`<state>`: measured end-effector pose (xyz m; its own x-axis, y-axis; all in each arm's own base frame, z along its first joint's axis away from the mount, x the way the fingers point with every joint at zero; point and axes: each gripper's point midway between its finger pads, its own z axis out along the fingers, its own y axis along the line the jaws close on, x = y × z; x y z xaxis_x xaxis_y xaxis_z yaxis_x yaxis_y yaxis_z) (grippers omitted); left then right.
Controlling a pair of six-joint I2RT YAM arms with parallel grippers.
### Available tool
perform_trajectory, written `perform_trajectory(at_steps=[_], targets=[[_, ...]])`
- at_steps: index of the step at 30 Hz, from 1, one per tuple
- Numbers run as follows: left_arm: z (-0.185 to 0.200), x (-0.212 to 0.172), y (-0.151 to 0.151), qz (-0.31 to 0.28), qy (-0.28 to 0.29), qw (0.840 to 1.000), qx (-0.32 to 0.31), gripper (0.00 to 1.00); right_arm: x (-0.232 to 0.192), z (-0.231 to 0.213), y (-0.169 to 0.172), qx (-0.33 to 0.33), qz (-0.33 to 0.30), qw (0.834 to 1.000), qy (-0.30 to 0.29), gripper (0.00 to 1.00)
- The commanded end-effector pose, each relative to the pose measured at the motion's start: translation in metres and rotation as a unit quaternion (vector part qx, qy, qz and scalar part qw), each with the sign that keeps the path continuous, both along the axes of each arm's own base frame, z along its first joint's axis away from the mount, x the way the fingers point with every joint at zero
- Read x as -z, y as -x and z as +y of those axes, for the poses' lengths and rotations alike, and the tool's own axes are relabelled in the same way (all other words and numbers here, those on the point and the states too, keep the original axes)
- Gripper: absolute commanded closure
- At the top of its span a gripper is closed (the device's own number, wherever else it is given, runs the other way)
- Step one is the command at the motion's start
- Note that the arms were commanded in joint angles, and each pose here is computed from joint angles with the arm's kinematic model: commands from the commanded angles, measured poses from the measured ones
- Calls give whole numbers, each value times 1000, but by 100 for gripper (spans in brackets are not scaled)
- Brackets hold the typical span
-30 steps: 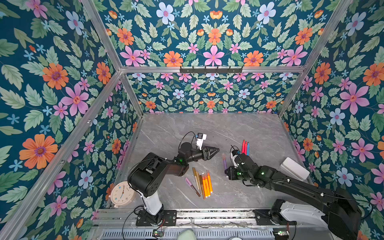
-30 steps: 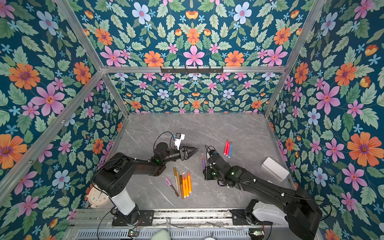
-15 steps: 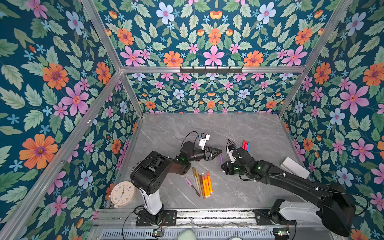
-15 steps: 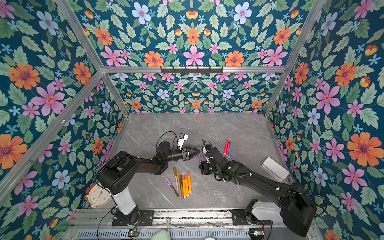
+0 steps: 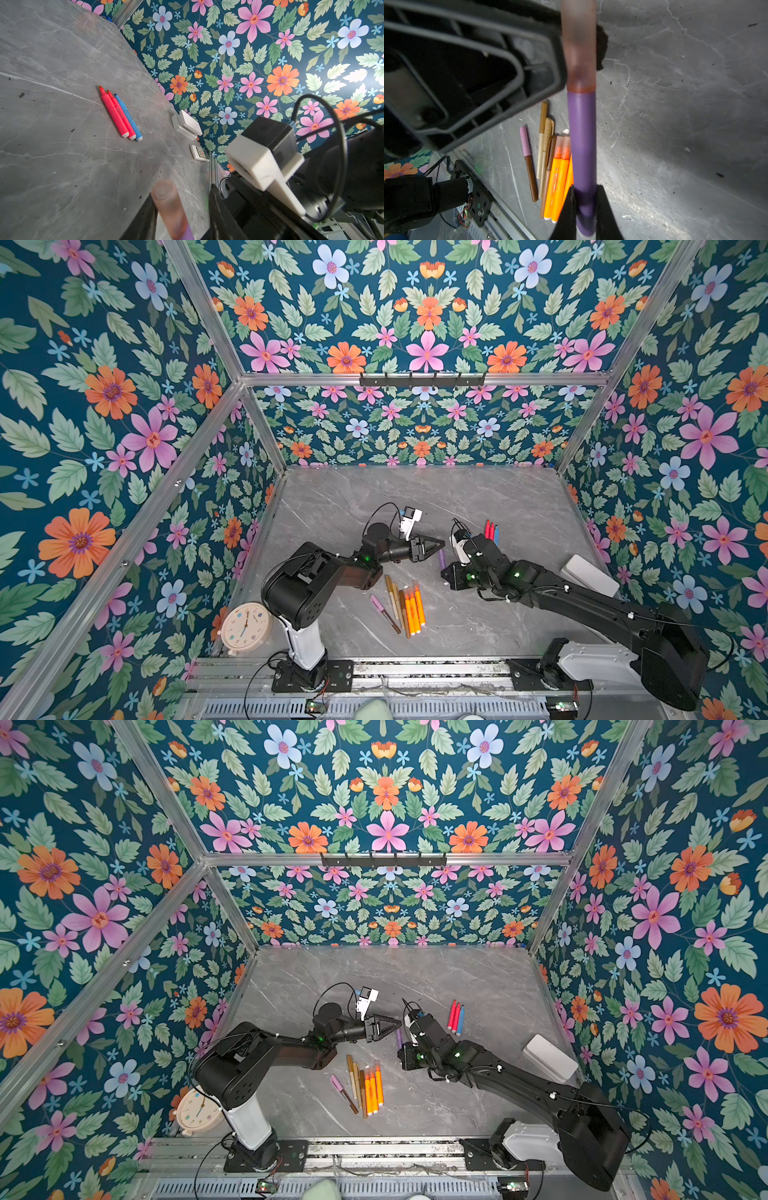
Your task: Open the pen caps
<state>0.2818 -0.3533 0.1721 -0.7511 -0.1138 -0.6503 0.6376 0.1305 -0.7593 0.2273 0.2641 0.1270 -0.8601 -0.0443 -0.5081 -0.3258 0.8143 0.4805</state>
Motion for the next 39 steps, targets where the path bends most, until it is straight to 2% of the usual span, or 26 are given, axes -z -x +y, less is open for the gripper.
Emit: perform_trajectory(at_steps=[1,5,9,13,23,30,35,39], targets=[[-1,-8,3,-15,10,1000,8,64,-4,3,-2,2,-6,1000,-11,100],[-1,-9,3,-16,10,1000,8,67,-4,4,-2,1,-4,1000,-14,100],[-1,-9,3,-14,9,1000,9,61,-5,6,-2,-4,-6,1000,-17,100],[-2,-8,3,-14,9,1000,12,62,-3,8,-2,-6,-3,1000,-17,100],[-2,-8,3,-16,7,1000,10,81,-1,7,-2,-5,-2,1000,-13,100],[-2,-7,2,-18,3,1000,9,99,1,4,-2,-1,-3,1000,-9,100],[-2,-7,3,-17,3,1000,11,100,-2,2,-5,3,-4,1000,-14,76],[-2,-7,3,-17,4,1000,10,100,-6,1,-11,9,-3,1000,-19,68]])
